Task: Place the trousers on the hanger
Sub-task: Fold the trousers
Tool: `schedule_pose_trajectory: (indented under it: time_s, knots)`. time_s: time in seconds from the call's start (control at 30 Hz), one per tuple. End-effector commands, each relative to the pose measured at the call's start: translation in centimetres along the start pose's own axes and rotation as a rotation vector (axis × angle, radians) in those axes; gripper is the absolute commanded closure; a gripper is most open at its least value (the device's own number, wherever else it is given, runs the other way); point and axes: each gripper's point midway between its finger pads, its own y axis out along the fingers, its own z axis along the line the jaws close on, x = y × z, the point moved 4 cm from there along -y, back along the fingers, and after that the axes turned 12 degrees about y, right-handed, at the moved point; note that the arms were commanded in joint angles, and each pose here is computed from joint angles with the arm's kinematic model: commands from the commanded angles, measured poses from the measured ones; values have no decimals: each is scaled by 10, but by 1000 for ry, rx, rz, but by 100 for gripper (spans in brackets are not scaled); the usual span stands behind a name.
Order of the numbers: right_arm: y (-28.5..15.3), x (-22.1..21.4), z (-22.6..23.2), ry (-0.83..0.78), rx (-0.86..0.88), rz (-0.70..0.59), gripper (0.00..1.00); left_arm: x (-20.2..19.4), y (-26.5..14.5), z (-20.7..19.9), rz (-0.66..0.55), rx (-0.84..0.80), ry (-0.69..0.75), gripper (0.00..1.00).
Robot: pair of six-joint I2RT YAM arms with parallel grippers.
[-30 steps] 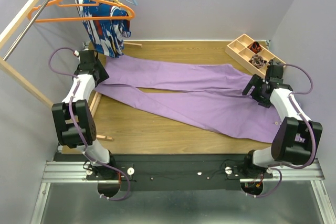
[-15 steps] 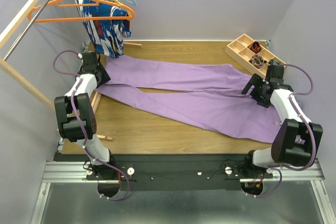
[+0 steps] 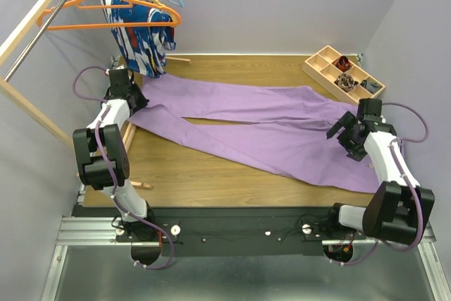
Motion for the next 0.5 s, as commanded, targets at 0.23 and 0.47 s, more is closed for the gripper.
schedule_pose_trajectory:
  time_s: [0.23,0.47]
  knots:
    - [-28,-21,-84,351,-339,18,0,48,-2,-11,-133,-152,-46,100]
    - [-22,-34,-116,608,-410,43,0,50,-3,-6,-139,-153,-47,100]
